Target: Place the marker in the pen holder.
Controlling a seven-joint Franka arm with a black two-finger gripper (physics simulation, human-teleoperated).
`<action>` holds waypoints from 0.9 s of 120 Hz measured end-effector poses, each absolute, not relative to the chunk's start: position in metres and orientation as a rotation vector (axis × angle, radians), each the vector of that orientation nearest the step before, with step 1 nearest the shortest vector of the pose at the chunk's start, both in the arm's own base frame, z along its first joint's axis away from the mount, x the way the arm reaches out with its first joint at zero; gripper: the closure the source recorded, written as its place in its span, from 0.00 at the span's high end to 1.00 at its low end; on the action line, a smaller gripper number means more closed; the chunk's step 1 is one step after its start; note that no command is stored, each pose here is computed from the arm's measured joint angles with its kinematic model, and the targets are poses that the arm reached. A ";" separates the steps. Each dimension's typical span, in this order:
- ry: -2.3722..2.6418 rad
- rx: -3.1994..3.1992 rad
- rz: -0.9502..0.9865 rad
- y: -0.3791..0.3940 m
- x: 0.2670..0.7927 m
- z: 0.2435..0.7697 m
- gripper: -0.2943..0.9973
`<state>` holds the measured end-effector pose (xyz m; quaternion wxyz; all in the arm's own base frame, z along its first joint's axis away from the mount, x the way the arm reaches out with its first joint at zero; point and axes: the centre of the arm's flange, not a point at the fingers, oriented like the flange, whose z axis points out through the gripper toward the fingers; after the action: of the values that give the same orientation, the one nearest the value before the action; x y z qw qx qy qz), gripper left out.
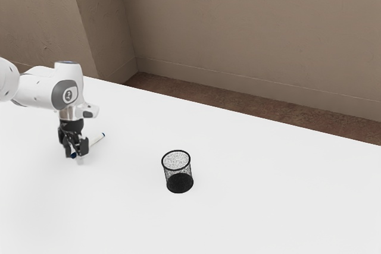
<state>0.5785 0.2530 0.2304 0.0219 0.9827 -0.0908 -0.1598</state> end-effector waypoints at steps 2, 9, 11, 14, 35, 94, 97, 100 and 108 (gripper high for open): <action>-0.284 3.044 -0.498 0.253 0.579 0.230 0.62; -0.294 3.042 -0.503 0.251 0.579 0.230 0.57; -0.296 3.042 -0.504 0.251 0.579 0.230 0.56; -0.298 3.041 -0.505 0.251 0.579 0.230 0.55; -0.318 3.042 -0.506 0.252 0.579 0.232 0.49; -0.355 3.068 -0.449 0.256 0.588 0.238 0.49; -0.355 3.070 -0.444 0.257 0.589 0.238 0.49; -0.358 3.072 -0.440 0.257 0.591 0.238 0.49; -0.366 3.075 -0.435 0.257 0.594 0.237 0.49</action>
<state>0.5938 0.2570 0.2375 0.0073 0.9833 -0.1171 -0.1391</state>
